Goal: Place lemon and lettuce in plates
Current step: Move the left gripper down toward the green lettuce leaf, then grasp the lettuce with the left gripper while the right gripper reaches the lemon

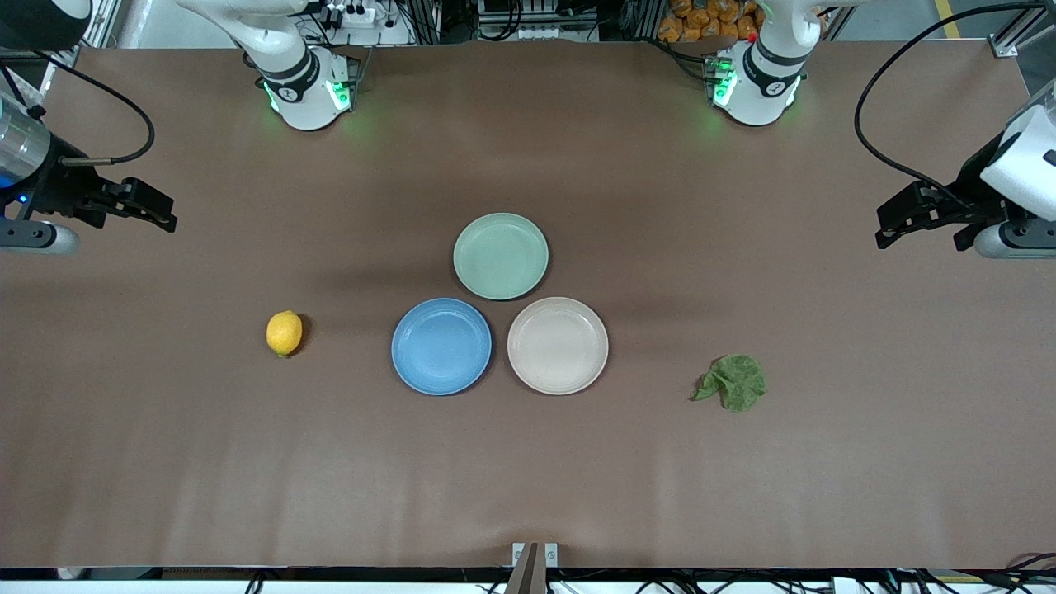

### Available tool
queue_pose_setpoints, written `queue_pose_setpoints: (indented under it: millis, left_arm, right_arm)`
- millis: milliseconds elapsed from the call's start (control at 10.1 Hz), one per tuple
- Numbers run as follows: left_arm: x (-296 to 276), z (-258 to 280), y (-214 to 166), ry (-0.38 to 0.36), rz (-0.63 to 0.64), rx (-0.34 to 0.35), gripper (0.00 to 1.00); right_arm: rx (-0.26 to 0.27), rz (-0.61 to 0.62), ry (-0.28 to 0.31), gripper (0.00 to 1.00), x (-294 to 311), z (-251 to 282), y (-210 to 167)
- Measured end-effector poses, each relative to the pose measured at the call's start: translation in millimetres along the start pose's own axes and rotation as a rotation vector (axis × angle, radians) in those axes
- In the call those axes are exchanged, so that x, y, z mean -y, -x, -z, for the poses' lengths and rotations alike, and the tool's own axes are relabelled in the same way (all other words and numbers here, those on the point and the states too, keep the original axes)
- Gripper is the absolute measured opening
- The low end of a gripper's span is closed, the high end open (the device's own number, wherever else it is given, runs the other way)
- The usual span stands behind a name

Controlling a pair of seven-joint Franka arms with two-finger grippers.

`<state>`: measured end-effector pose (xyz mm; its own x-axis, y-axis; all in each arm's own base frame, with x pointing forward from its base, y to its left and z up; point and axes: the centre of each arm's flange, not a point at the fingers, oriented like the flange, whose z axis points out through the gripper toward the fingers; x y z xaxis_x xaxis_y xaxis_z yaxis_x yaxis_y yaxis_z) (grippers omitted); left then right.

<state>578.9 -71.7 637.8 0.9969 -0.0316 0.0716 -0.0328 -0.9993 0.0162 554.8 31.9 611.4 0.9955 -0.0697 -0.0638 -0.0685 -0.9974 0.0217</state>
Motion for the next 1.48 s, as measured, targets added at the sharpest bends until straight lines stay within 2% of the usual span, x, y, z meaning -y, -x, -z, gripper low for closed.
queue_pose_setpoints:
  millis: [396,593,791,989,1187,1484]
  left_arm:
    - [8,-1,-1,-0.002,0.015,0.002,1.00]
    - [9,-25,-10,-0.001,0.016,0.030,1.00]
    - [3,-92,-34,0.011,0.006,0.030,1.00]
    - [-9,-189,-53,0.028,-0.009,0.013,1.00]
    - [-26,-273,-61,0.045,-0.029,0.015,1.00]
    - [-40,-362,-67,0.060,-0.046,0.002,1.00]
  right_arm:
    - [0.011,0.000,0.001,1.00,-1,-1,1]
    - [0.012,-0.004,0.001,1.00,-3,-1,1]
    - [0.014,-0.008,0.001,1.00,-5,-2,0]
    - [0.016,-0.008,0.001,1.00,-5,-3,0]
    - [0.017,-0.009,0.001,1.00,-5,-3,-1]
    - [0.018,-0.009,0.001,1.00,-6,-3,-1]
